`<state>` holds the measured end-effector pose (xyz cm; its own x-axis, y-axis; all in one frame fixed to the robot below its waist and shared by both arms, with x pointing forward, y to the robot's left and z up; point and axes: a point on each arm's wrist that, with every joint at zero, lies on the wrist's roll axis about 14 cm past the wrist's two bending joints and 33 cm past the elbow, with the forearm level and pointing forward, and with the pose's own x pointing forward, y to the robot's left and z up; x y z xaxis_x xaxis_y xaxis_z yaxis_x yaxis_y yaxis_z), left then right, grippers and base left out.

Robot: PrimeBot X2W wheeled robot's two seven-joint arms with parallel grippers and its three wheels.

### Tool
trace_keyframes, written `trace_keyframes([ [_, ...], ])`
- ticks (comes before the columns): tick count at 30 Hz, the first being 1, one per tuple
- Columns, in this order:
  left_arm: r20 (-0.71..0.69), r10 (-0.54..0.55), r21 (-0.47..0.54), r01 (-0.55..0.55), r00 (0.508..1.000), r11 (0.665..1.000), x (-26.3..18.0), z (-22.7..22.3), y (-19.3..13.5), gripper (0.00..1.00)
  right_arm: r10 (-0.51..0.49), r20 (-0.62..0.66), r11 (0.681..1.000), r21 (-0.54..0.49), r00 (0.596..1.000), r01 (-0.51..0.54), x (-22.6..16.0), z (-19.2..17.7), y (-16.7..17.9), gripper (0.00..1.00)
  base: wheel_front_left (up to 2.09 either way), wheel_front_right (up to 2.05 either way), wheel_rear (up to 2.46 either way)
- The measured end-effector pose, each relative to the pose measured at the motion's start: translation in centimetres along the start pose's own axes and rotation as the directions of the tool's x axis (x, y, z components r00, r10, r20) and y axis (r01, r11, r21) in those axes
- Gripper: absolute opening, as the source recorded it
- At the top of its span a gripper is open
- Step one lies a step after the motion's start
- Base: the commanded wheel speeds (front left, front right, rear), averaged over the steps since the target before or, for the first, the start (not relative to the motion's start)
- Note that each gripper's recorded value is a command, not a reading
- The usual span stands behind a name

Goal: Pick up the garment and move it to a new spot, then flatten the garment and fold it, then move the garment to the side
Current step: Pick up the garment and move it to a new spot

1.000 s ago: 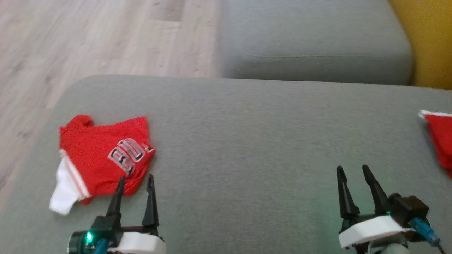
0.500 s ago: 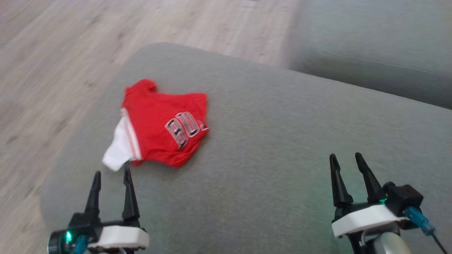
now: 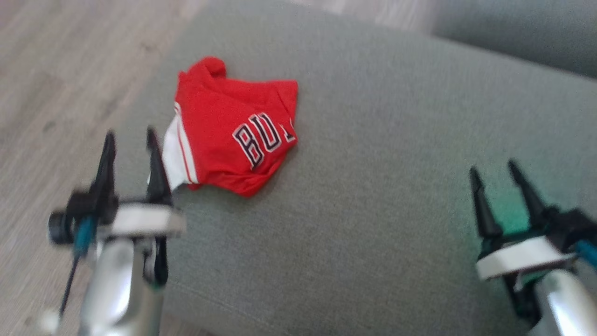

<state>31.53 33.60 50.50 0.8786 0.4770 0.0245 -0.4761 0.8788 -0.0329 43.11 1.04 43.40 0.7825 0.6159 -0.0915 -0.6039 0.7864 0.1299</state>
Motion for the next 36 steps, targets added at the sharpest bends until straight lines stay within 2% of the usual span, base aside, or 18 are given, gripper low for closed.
trace_keyframes([
  [4, -0.147, -0.038, 0.039, 0.045, 0.988, 0.998, 4.7, -3.5, -1.7, 1.00, 0.017, -0.011, 0.998, -0.053, 1.000, -0.017, 1.7, -1.0, -2.4, 1.00, 0.00, 0.00, 0.00],
  [8, -0.352, -0.021, 0.056, 0.043, 0.936, 0.998, 8.0, -7.6, -1.9, 1.00, 0.013, -0.057, 0.998, -0.060, 0.998, -0.016, 2.0, -3.3, -4.4, 1.00, 0.00, 0.00, 0.00],
  [11, -0.491, -0.043, 0.032, 0.067, 0.870, 0.997, 9.2, -10.4, -2.9, 1.00, -0.010, -0.063, 0.998, -0.064, 0.998, 0.006, 2.2, -4.0, -5.9, 1.00, 0.00, 0.00, 0.00],
  [16, -0.691, -0.057, 0.008, 0.087, 0.721, 0.996, 7.9, -15.9, -4.4, 1.00, -0.040, -0.051, 0.997, -0.074, 0.998, 0.036, 2.2, -4.3, -8.0, 1.00, 0.00, 0.00, 0.00],
  [17, -0.699, -0.063, 0.004, 0.091, 0.712, 0.996, 7.9, -16.3, -4.5, 0.84, -0.045, -0.050, 0.996, -0.073, 0.998, 0.041, 2.1, -4.4, -8.2, 1.00, 0.00, 0.00, 0.00],
  [18, -0.702, -0.065, 0.004, 0.095, 0.709, 0.995, 8.2, -16.5, -4.6, 0.28, -0.050, -0.050, 0.996, -0.073, 0.998, 0.046, 2.1, -4.5, -8.5, 1.00, 0.00, 0.00, 0.00],
  [19, -0.691, -0.070, 0.003, 0.100, 0.720, 0.995, 8.7, -16.5, -4.7, 0.00, -0.054, -0.049, 0.996, -0.072, 0.997, 0.051, 2.0, -4.6, -8.7, 1.00, 0.00, 0.00, 0.00],
  [22, -0.635, -0.085, 0.011, 0.119, 0.768, 0.993, 9.9, -16.1, -5.3, 0.00, -0.068, -0.040, 0.995, -0.070, 0.997, 0.065, 2.1, -4.6, -9.3, 1.00, 0.00, 0.00, 0.00],
  [23, -0.590, -0.099, 0.026, 0.142, 0.801, 0.990, 10.2, -15.3, -5.5, 0.00, -0.071, -0.037, 0.995, -0.075, 0.997, 0.068, 2.0, -4.3, -9.4, 1.00, 0.00, 0.00, 0.00],
  [25, -0.534, -0.108, 0.039, 0.152, 0.839, 0.988, 10.8, -13.9, -5.4, 0.00, -0.078, -0.030, 0.994, -0.075, 0.996, 0.076, 2.0, -3.8, -9.3, 1.00, 0.00, 0.00, 0.00],
  [30, -0.371, -0.133, 0.140, 0.197, 0.919, 0.970, 13.5, -8.0, -5.1, 0.00, -0.102, -0.009, 0.994, -0.036, 0.995, 0.102, 1.1, -2.1, -8.0, 1.00, 0.00, 0.00, 0.00],
  [33, -0.235, -0.196, 0.197, 0.244, 0.952, 0.950, 15.5, -2.7, -6.7, 0.00, -0.133, 0.043, 0.991, -0.010, 0.990, 0.134, 0.2, 0.2, -7.4, 1.00, 0.00, 0.00, 0.00],
  [36, -0.104, -0.290, 0.230, 0.307, 0.951, 0.924, 16.6, 2.3, -9.8, 0.00, -0.195, 0.085, 0.981, 0.022, 0.977, 0.194, -1.5, 2.1, -7.7, 1.00, 0.00, 0.00, 0.00],
])
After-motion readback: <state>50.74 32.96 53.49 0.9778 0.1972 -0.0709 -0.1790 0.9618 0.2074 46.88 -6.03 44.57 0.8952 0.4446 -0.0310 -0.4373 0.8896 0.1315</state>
